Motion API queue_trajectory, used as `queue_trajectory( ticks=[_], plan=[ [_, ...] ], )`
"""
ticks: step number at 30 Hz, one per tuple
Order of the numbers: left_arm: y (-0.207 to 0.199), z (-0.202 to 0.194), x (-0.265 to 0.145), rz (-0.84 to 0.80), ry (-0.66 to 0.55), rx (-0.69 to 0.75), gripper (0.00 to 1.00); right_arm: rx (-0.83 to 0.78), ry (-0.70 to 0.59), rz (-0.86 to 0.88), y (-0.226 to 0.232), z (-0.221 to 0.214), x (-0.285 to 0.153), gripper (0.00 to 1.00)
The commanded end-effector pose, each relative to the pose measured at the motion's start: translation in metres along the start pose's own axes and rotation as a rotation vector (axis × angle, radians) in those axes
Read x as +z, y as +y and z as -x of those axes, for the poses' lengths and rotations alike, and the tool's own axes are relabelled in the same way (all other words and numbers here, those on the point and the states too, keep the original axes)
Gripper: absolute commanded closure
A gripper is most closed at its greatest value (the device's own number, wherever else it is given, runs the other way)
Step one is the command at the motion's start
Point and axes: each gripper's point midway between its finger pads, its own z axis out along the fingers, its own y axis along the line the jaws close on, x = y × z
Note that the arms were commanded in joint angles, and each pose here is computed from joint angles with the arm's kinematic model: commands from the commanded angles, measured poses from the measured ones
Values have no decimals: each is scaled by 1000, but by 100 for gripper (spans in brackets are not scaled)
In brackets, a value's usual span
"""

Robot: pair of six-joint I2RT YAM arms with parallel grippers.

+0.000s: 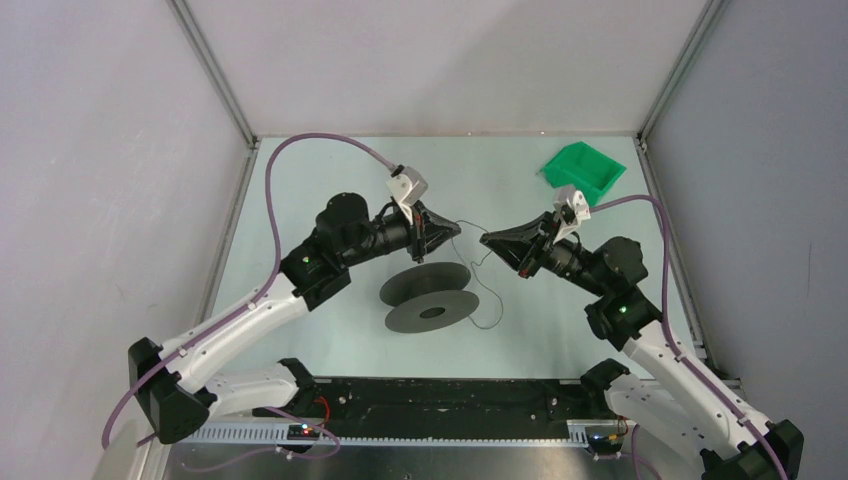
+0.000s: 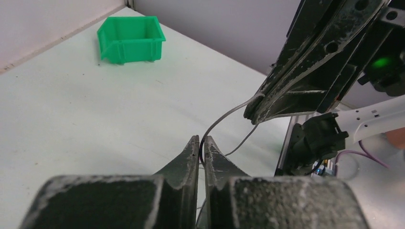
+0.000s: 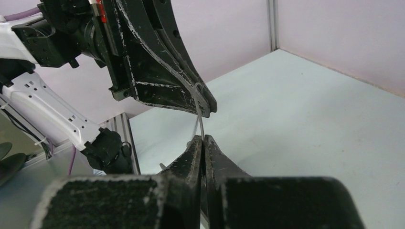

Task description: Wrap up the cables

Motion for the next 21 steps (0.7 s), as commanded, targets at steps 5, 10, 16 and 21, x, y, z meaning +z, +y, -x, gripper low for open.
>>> queue_trajectory(
  ticks=[5,10,16,21],
  plan=[
    [13,-8,-14,64,1,109,100,-73,11,-98,-14,-2,-10,95],
    [18,-29,-21,73,120,151,100,-133,83,-71,-19,-24,-10,91],
    [17,-36,-27,60,174,199,100,-146,94,-24,-14,-27,-7,72],
    [19,-40,-26,64,208,192,100,-139,66,58,-2,-22,2,59]
  ],
)
